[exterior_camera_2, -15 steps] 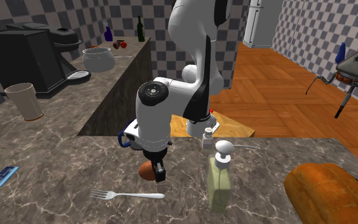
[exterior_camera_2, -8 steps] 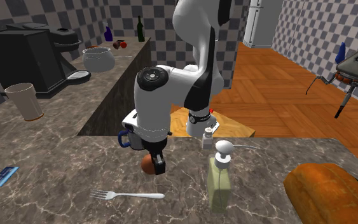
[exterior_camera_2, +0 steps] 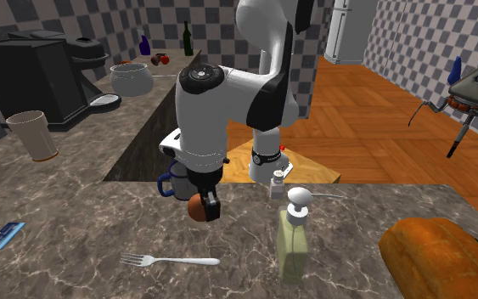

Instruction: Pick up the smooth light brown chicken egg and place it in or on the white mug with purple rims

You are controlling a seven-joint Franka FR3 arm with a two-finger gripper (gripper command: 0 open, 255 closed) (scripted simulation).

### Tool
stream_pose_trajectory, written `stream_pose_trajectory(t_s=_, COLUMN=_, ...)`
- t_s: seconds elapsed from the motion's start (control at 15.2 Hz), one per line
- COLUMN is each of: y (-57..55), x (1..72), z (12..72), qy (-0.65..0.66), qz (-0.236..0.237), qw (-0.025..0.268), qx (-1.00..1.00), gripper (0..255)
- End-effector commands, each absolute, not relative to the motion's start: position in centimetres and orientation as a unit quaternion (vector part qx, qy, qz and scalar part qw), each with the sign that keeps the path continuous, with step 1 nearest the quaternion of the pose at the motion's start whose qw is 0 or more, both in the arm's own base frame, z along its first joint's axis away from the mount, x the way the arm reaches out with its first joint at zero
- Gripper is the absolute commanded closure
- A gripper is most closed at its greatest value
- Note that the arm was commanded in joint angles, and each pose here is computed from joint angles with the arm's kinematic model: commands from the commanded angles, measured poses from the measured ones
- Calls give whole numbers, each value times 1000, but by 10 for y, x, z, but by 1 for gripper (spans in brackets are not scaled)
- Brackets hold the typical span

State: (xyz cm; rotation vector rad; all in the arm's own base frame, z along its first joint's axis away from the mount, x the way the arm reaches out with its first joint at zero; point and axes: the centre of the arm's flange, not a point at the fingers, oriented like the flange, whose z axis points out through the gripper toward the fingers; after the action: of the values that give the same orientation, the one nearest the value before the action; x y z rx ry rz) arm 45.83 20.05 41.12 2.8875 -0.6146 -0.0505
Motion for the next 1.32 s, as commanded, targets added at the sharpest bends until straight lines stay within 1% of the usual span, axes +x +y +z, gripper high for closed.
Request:
stream_pose_trajectory(t_s=0.0, y=200, x=459, z=422, qy=-207, qz=-17, qw=94, qx=974, gripper=255)
stream_pose_trajectory(t_s=0.99, y=200, x=459, z=498, qy=-207, qz=-17, qw=94, qx=974, gripper=255)
stream_pose_trajectory(t_s=1.25, y=149, x=443, z=499, qy=-207, qz=-17, qw=94, qx=974, gripper=255)
